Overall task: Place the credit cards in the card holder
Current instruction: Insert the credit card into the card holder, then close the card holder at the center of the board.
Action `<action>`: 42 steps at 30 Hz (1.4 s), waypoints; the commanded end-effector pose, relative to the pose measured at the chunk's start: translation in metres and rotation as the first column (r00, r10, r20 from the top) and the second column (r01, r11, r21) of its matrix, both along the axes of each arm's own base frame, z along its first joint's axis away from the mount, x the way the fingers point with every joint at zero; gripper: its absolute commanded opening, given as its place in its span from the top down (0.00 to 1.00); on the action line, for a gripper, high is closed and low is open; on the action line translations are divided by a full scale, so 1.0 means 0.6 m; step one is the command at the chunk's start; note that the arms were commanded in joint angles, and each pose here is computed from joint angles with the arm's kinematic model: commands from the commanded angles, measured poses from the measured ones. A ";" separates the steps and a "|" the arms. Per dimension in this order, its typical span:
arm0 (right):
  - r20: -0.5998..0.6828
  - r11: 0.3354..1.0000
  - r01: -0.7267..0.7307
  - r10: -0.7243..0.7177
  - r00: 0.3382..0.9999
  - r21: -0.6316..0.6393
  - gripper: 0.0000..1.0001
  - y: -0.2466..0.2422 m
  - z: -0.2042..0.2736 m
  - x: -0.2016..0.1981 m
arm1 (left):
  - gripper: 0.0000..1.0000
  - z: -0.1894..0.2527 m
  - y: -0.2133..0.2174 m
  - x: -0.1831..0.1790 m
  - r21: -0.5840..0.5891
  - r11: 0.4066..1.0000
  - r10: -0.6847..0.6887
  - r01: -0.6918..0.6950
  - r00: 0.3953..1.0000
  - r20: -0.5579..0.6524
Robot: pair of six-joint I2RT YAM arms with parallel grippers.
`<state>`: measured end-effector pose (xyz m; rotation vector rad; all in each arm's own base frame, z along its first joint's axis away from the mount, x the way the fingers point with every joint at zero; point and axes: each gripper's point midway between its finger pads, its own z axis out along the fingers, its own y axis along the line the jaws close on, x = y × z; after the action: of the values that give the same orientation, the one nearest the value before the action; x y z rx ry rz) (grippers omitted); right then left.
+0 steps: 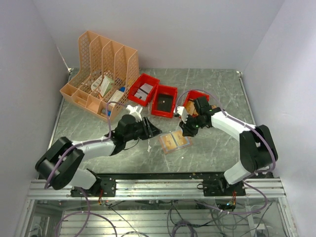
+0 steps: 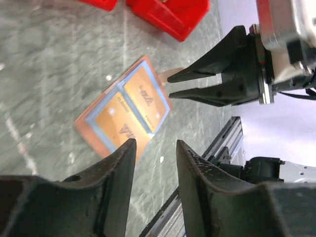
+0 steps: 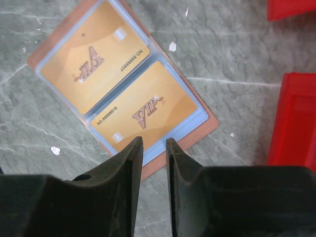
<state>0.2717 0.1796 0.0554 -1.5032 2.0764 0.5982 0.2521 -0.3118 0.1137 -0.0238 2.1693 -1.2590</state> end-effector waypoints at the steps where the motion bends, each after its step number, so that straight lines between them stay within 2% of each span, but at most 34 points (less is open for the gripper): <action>1: -0.083 0.991 0.115 -0.121 0.989 -0.070 0.79 -0.013 -0.028 0.010 | 0.46 -0.034 0.054 -0.002 0.037 0.990 0.135 -0.136 0.991 0.021; 4: -0.069 0.982 0.161 -0.169 0.983 -0.103 0.92 -0.022 -0.035 0.023 | 0.45 -0.053 0.056 -0.020 -0.005 0.989 0.144 -0.145 0.988 -0.056; 7: -0.062 0.974 0.185 -0.194 0.979 -0.130 1.00 -0.030 -0.043 0.028 | 0.41 -0.071 0.052 -0.033 -0.061 0.985 0.153 -0.163 0.978 -0.139; 10: -0.057 0.966 0.207 -0.218 0.974 -0.153 1.00 -0.038 -0.049 0.034 | 0.34 -0.081 0.044 -0.039 -0.082 0.981 0.162 -0.177 0.974 -0.159; 17: -0.021 0.950 0.256 -0.263 0.964 -0.178 1.00 -0.051 -0.052 0.049 | 0.33 -0.108 0.007 -0.042 -0.030 0.982 0.179 -0.188 0.967 -0.183; 28: -0.098 0.942 0.232 -0.262 0.960 -0.242 1.00 -0.060 -0.091 0.031 | 0.33 -0.139 0.019 -0.036 0.066 0.959 0.282 -0.274 0.943 -0.177; 42: -0.156 0.947 0.195 -0.239 0.959 -0.255 1.00 -0.055 -0.107 0.013 | 0.33 -0.167 -0.004 -0.031 0.007 0.964 0.264 -0.266 0.953 -0.151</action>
<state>0.2925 0.1485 0.0119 -1.3197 2.4374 0.4000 0.2336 -0.3245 0.0347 -0.4118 2.1874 -1.2257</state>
